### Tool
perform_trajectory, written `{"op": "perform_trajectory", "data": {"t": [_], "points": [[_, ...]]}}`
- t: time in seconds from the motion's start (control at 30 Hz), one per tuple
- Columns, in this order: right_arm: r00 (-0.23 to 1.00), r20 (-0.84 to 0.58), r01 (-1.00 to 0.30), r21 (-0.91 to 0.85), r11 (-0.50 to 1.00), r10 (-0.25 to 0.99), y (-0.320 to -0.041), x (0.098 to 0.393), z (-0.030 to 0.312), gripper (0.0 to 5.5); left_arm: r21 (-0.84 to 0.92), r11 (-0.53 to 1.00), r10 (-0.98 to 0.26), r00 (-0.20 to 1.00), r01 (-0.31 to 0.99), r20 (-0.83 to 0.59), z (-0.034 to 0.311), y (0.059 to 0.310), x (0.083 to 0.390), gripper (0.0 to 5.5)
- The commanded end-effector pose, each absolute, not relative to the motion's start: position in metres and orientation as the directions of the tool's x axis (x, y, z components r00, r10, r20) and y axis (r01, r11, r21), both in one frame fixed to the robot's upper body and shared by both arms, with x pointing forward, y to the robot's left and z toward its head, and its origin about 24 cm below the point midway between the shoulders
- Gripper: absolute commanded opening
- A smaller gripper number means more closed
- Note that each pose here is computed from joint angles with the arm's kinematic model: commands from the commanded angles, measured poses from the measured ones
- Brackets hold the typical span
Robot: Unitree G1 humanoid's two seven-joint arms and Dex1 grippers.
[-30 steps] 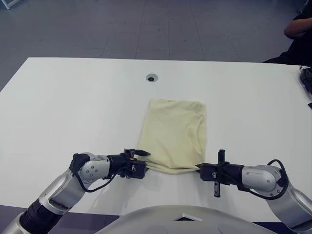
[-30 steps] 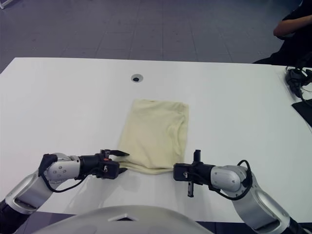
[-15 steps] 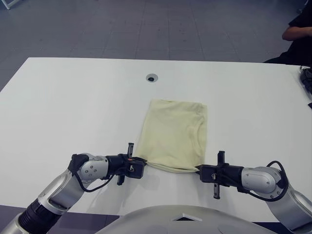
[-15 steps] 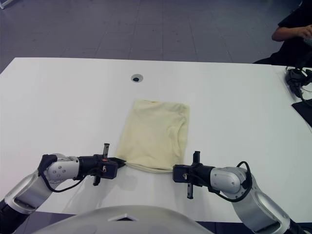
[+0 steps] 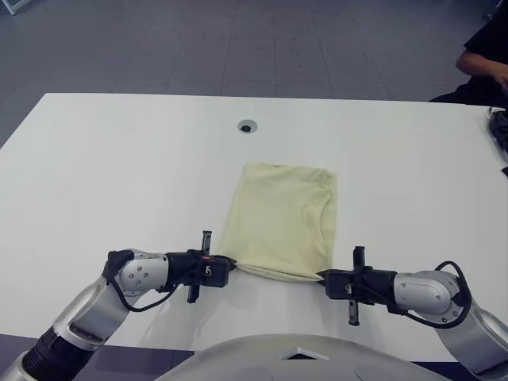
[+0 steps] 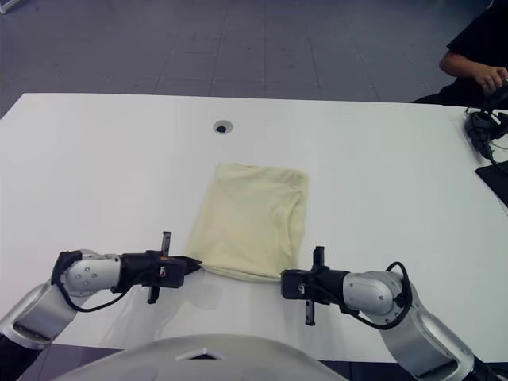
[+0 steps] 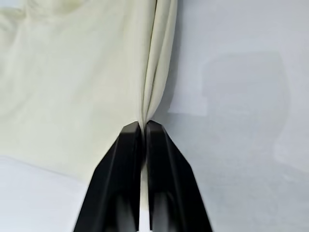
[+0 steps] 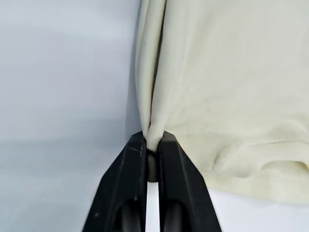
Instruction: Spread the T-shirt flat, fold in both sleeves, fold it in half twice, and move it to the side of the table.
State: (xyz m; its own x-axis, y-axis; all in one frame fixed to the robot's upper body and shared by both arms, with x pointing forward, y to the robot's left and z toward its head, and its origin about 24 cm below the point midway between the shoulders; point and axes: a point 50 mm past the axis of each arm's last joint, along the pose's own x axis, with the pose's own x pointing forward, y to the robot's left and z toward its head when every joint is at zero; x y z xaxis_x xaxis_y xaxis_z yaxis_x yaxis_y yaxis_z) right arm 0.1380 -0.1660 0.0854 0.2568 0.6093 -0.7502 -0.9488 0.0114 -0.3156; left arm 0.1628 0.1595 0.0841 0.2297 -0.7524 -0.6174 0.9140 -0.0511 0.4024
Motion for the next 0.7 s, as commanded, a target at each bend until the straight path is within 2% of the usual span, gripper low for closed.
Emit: {"op": "perform_trajectory", "data": {"t": [0.03,0.17,0.3,0.5,0.7], "points": [[0.195,-0.748,-0.945,-0.317,-0.083,0.634,-0.178,0.14,0.105,0.09,0.335,-0.118,-0.775,0.125,0.935,-0.62,0.095,0.163,0.147,0.0],[0.148,-0.765,-0.939,-0.308,-0.154,0.627,-0.192,0.144,0.121,0.09,0.287,-0.125,-0.822,0.062,0.95,-0.565,0.111,0.163,0.131,0.0],[0.106,-0.748,-0.93,-0.307,-0.2,0.655,-0.191,0.144,0.136,0.09,0.261,-0.116,-0.851,0.039,0.958,-0.524,0.123,0.162,0.119,0.0],[-0.015,-0.746,-0.935,-0.226,-0.274,0.666,-0.186,0.127,0.147,0.09,0.245,-0.136,-0.846,0.016,0.96,-0.533,0.137,0.168,0.108,0.0],[-0.079,-0.745,-0.951,-0.143,-0.275,0.662,-0.185,0.114,0.159,0.09,0.221,-0.136,-0.839,0.006,0.966,-0.543,0.147,0.177,0.106,0.0]]}}
